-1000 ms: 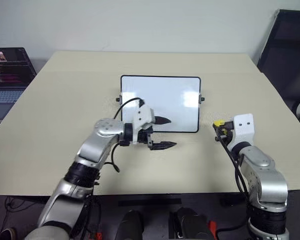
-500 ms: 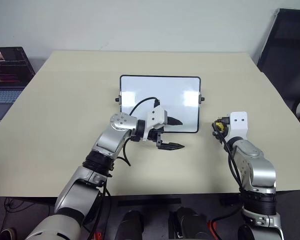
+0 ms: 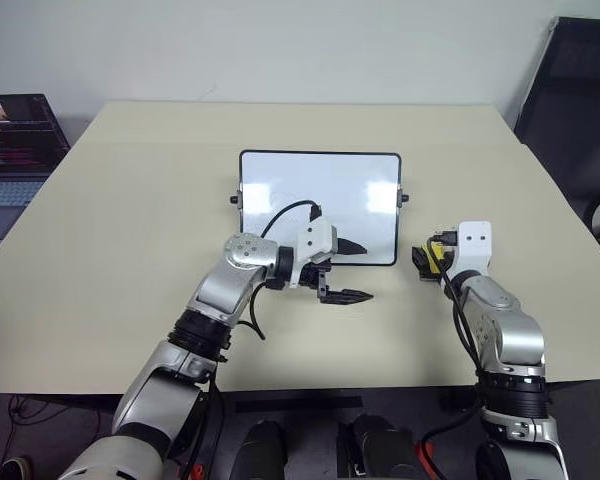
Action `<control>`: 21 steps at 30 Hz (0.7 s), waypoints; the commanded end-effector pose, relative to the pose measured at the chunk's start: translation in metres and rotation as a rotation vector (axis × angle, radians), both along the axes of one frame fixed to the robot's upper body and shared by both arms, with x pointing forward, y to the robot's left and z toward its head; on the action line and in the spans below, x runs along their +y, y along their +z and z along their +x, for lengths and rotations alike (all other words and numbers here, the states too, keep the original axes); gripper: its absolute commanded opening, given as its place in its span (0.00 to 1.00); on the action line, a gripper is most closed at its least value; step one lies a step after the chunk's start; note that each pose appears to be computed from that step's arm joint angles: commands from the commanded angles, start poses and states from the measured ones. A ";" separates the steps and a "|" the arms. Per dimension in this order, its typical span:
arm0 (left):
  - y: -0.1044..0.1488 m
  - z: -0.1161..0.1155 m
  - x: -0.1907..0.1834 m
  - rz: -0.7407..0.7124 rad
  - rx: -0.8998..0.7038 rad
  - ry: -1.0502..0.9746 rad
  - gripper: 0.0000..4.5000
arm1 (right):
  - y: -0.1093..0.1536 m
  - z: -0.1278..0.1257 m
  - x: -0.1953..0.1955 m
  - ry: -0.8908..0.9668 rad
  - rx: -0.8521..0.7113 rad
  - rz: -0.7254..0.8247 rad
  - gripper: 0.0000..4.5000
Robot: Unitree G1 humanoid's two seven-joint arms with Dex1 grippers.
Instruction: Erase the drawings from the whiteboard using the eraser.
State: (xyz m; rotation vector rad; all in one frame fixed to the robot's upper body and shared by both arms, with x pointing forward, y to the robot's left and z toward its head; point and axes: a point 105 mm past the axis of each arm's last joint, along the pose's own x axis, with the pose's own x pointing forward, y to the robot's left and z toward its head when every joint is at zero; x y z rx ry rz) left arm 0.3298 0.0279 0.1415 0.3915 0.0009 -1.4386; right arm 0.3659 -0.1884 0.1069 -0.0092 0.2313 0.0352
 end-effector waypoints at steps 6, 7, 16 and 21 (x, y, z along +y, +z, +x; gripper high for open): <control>0.030 0.014 0.041 -0.219 0.005 0.339 1.00 | 0.071 -0.025 0.003 0.076 -0.334 -0.050 0.99; 0.029 0.013 0.051 -0.236 0.015 0.404 1.00 | 0.075 -0.033 0.004 0.097 -0.372 -0.063 0.99; 0.010 -0.011 0.154 -0.383 -0.134 1.160 1.00 | 0.049 -0.095 0.013 0.128 -0.492 0.043 0.99; -0.014 -0.037 0.186 -0.321 -0.219 1.405 1.00 | 0.013 -0.114 0.014 0.133 -0.405 0.056 0.99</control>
